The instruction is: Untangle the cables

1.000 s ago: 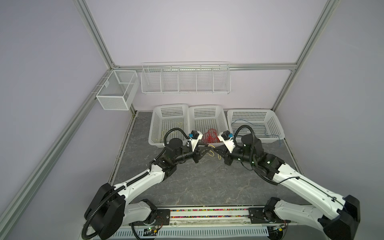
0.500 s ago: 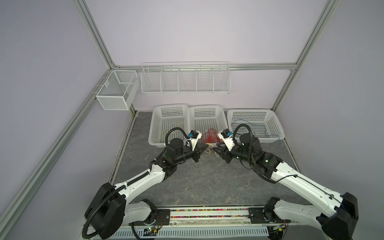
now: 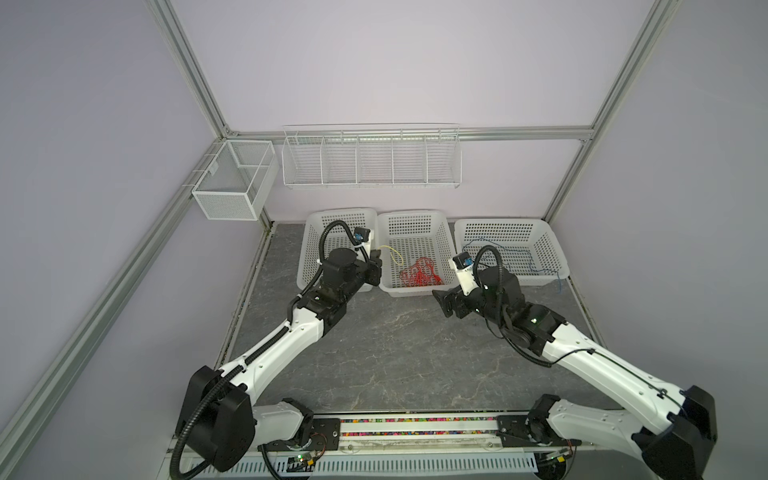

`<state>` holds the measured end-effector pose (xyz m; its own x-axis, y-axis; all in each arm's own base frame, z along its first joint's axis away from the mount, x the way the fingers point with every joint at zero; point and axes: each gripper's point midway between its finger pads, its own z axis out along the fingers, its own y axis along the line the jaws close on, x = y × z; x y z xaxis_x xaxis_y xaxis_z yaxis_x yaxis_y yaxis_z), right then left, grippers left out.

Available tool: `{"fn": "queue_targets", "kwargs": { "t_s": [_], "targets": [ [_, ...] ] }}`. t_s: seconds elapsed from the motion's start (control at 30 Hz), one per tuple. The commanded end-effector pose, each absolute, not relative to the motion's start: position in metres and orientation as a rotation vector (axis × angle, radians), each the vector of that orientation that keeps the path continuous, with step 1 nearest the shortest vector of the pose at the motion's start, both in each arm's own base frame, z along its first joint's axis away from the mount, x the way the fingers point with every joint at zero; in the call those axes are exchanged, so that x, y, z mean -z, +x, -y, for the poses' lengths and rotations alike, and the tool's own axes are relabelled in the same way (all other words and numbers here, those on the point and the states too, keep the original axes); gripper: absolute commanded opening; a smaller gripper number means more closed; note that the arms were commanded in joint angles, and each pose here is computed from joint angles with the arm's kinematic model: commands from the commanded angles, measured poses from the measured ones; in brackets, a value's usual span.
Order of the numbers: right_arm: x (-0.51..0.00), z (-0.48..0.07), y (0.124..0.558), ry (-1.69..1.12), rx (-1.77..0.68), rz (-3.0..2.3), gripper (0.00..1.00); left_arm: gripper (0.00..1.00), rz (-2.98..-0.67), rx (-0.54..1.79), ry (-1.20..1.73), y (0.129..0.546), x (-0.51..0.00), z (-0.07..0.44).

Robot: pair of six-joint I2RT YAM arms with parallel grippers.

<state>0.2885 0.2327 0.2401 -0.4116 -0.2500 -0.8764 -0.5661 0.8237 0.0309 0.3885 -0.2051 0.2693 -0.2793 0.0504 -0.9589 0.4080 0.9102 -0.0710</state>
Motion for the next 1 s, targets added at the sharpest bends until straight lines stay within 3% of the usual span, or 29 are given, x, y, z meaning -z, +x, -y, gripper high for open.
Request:
{"fn": "queue_targets", "kwargs": {
  "t_s": [0.0,0.17,0.5,0.63,0.73,0.8,0.97],
  "targets": [
    [-0.226,-0.222,0.291,-0.566,-0.342,-2.055,0.96,0.00,-1.917,0.181,0.213,0.417,-0.252,0.163],
    [-0.214,-0.214,0.287,-0.555,-0.322,-2.072,1.00,0.00,-2.009,0.103,0.111,0.455,-0.221,0.133],
    [-0.208,-0.189,0.295,-0.459,-0.212,-2.103,0.89,0.02,-2.262,0.047,0.050,0.482,-0.142,0.134],
    [-0.202,-0.171,0.303,-0.379,-0.150,-2.142,0.89,0.40,-2.273,0.047,0.056,0.479,-0.142,0.134],
    [-0.195,-0.152,0.310,-0.298,-0.090,-2.178,0.89,0.64,-2.254,0.046,0.069,0.474,-0.154,0.132],
    [-0.190,-0.139,0.315,-0.249,-0.060,-2.205,0.89,0.98,-2.235,0.035,0.064,0.469,-0.164,0.128],
    [-0.177,-0.077,0.328,-0.042,0.203,-2.208,0.89,0.99,-2.186,-0.009,0.018,0.452,-0.185,0.112]
  ]
}}
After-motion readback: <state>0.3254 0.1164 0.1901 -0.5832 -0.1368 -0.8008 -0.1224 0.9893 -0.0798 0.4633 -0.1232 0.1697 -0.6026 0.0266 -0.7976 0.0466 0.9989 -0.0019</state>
